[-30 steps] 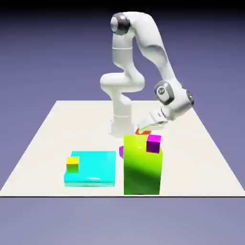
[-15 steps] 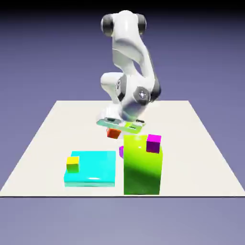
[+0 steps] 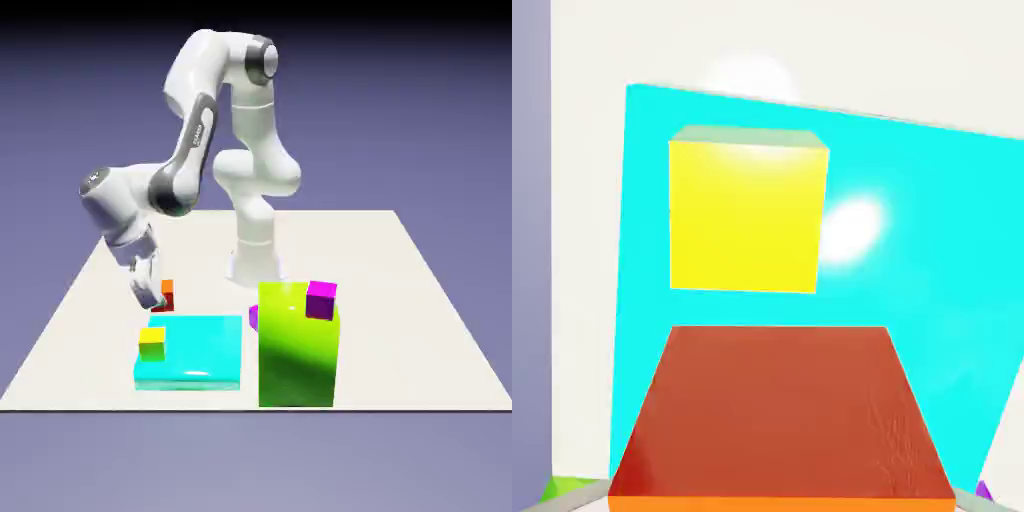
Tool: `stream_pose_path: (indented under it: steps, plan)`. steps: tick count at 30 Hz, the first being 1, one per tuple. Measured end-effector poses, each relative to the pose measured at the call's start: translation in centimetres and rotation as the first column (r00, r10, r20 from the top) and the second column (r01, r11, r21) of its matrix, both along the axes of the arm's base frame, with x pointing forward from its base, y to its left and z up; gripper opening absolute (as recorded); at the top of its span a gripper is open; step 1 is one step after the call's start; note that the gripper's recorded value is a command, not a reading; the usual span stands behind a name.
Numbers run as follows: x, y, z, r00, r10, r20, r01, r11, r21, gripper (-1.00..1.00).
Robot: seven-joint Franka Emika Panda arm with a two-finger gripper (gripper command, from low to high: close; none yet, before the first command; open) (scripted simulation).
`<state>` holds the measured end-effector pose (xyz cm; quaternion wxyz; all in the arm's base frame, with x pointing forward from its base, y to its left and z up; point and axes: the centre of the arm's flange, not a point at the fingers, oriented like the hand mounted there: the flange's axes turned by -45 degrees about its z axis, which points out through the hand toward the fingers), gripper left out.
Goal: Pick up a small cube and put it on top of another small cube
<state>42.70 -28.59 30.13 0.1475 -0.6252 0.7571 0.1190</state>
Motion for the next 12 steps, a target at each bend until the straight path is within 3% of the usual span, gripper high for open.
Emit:
stream_pose_path:
  steps: [3,6,7,9,12]
  plan:
    - [0.4,0.6,0.0,0.999,-0.052,-0.004,0.052,0.999,-0.01,-1.0]
    - [0.9,2.1,-5.7,0.999,-0.051,-0.004,0.051,0.999,-0.008,-1.0]
    - [0.9,2.4,-6.7,0.999,-0.051,-0.005,0.051,0.999,-0.009,1.0]
    - [0.9,2.4,-6.7,0.999,-0.051,-0.006,0.051,0.999,-0.009,1.0]
    - [0.6,0.9,-1.1,0.999,-0.051,-0.005,0.051,0.999,-0.009,1.0]
